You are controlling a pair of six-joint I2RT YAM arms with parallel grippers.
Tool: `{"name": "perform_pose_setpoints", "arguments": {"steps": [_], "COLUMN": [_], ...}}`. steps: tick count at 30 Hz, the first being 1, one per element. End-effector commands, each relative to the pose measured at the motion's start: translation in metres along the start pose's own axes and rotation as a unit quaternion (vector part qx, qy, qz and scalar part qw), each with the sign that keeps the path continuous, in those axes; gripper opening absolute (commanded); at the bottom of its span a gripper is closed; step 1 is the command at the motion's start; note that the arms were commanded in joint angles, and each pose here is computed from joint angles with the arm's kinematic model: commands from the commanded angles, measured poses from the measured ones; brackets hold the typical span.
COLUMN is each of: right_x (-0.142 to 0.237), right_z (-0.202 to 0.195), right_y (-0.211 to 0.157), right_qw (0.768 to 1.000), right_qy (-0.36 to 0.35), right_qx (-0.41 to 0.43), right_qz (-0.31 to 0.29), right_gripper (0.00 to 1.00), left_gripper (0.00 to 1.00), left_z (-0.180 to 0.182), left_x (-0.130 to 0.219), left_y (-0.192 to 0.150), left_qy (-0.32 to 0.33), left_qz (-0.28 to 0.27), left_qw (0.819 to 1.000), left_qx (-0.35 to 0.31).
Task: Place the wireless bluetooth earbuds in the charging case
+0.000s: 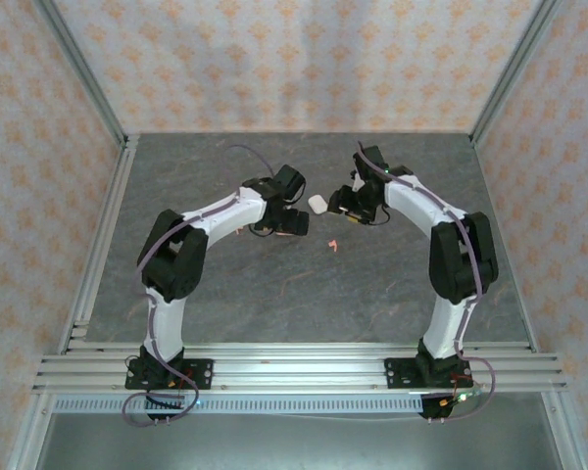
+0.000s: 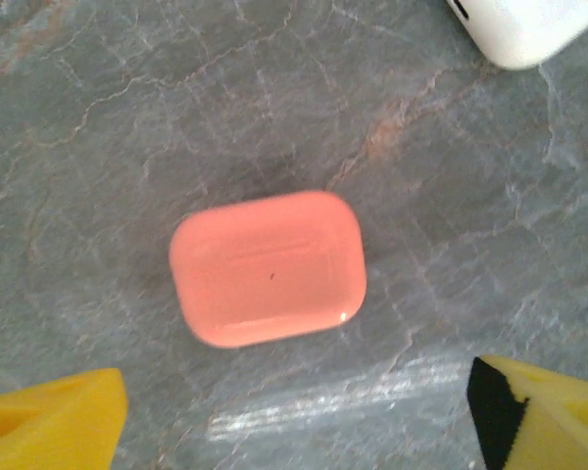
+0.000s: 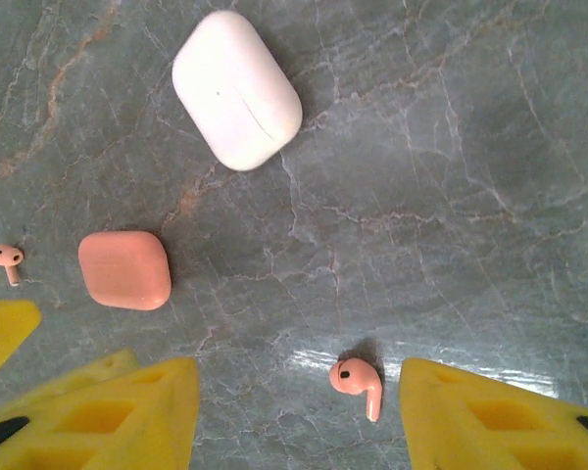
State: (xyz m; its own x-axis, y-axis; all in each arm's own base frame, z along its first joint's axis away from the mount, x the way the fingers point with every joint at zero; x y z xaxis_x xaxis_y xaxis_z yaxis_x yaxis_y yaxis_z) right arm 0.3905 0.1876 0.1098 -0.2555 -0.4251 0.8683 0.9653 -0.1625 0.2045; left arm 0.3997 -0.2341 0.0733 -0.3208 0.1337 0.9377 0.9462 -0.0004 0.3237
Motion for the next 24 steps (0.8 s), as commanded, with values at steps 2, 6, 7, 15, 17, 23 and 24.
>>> {"name": "perform_pose_setpoints", "arguments": {"steps": [2,6,7,15,17,23,24], "right_x": [0.011,0.013,0.014,0.017,0.019,0.026,0.027], "right_z": [0.007,0.007,0.007,0.010,0.012,0.019,0.020], "right_y": [0.005,0.003,0.003,0.003,0.003,0.000,0.000], "right_qw": [0.999,0.999,0.999,0.999,0.999,0.997,0.997], "right_qy": [0.023,0.024,0.025,0.032,0.036,0.060,0.066], "right_qx": [-0.001,0.003,0.003,0.004,0.003,-0.006,-0.010], "right_qz": [-0.029,-0.029,-0.030,-0.034,-0.037,-0.044,-0.045], "right_gripper": [0.56,0.56,0.56,0.56,0.56,0.56,0.56], "left_gripper": [0.84,0.81,0.81,0.65,0.54,0.32,0.30], "left_z": [0.007,0.007,0.007,0.008,0.009,-0.004,-0.007], "left_x": [-0.008,-0.020,-0.023,-0.043,-0.047,-0.031,-0.026], "left_y": [0.006,0.004,0.002,-0.003,-0.005,-0.007,-0.008], "left_qy": [0.039,0.047,0.052,0.049,0.045,-0.019,-0.033], "left_qz": [0.002,0.009,0.010,0.005,0.002,-0.035,-0.041], "left_qw": [0.999,0.999,0.999,0.999,0.999,0.997,0.996], "left_qx": [0.011,0.013,0.011,-0.012,-0.025,-0.066,-0.076]}}
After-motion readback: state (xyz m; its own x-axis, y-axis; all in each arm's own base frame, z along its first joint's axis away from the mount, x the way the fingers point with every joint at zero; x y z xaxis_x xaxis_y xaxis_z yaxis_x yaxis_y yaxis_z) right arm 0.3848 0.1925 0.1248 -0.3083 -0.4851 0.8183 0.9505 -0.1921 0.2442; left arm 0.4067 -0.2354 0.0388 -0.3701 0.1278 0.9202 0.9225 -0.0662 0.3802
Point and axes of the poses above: each hand's point on the last joint's axis, 136 mm out from that joint toward the fingers, its own x axis back along the fingers, its own z axis along the line the jaws close on, y = z × x, the point moved 1 cm from there along x, back along the fingers, and after that the axes turned 3 degrees about x, right-handed, at the moved point
